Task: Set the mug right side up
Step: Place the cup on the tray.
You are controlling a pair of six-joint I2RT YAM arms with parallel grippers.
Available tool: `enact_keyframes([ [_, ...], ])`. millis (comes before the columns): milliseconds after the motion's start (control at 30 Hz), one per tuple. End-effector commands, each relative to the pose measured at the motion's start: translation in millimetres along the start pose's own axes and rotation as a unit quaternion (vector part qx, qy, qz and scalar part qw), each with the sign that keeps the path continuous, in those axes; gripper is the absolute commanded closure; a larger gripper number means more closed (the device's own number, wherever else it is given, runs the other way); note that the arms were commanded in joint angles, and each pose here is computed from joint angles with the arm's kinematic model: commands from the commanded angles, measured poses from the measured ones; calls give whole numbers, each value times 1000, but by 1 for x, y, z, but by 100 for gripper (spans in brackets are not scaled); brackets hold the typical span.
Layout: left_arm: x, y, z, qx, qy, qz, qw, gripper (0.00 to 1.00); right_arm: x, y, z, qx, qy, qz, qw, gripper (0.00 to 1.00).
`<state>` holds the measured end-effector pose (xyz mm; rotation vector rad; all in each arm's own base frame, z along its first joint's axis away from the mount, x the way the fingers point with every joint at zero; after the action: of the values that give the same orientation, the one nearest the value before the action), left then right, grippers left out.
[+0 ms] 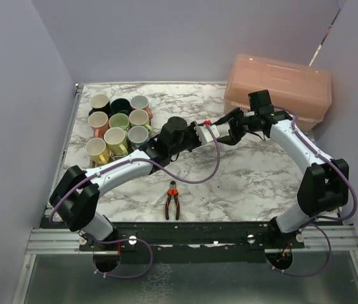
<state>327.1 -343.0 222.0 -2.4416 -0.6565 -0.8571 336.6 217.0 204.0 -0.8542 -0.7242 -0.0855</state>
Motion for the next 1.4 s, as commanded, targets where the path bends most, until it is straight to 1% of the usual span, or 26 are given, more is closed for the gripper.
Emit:
enact_keyframes([
  [0, 25, 0, -43, -76, 39, -35, 996, 100, 10, 5, -3, -19, 25, -8, 999, 37],
  [100, 25, 1, -44, -78, 42, -35, 995, 100, 8, 9, -6, -20, 30, 0, 999, 39],
  [200, 23, 1, -44, -82, 49, -30, 995, 100, 9, 15, -6, -17, 31, 0, 999, 46],
  [433, 19, 2, -41, -81, 57, -24, 995, 100, 20, 25, 2, -11, 18, -6, 1000, 55],
  [700, 17, 4, -37, -76, 64, -23, 995, 100, 20, 30, 7, -13, 15, -4, 1000, 67],
  [767, 16, 4, -36, -74, 67, -21, 995, 100, 20, 31, 7, -14, 15, -2, 1000, 73],
  [800, 15, 4, -35, -73, 68, -20, 995, 100, 21, 32, 7, -14, 14, -4, 1000, 79],
  [833, 11, 5, -30, -63, 72, -13, 995, 100, 24, 32, 10, -11, 9, -7, 1000, 88],
  [967, 8, 7, -26, -55, 75, -5, 996, 100, 26, 33, 11, -11, 6, -7, 1000, 89],
  [1033, 6, 8, -23, -51, 73, 0, 996, 100, 27, 34, 10, -12, 3, -10, 1000, 97],
  [1067, 5, 9, -23, -49, 70, 2, 996, 100, 28, 34, 10, -14, -2, -14, 1000, 99],
  [1133, 7, 10, -22, -43, 55, 0, 998, 100, 35, 31, 8, -25, -17, -28, 999, 100],
  [1167, 8, 10, -23, -40, 42, -4, 998, 99, 38, 28, 8, -33, -26, -38, 998, 100],
  [1267, 10, 11, -21, -31, 3, -14, 999, 76, 52, 18, 6, -60, -53, -75, 994, 100],
  [1367, 6, 10, -18, -25, -29, -14, 999, 59, 65, 9, 5, -83, -80, -110, 987, 100],
])
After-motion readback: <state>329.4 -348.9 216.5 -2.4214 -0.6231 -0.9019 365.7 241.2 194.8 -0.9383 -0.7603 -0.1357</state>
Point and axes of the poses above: each gripper's point midway between its finger pads, its own y axis out along the fingers, its own x axis along the line the jaws close on, z = x × y, the point moved 1 cm from there along -y, back along the fingers, and after that the axes turned 15 degrees about y, right-handed, at the moved point
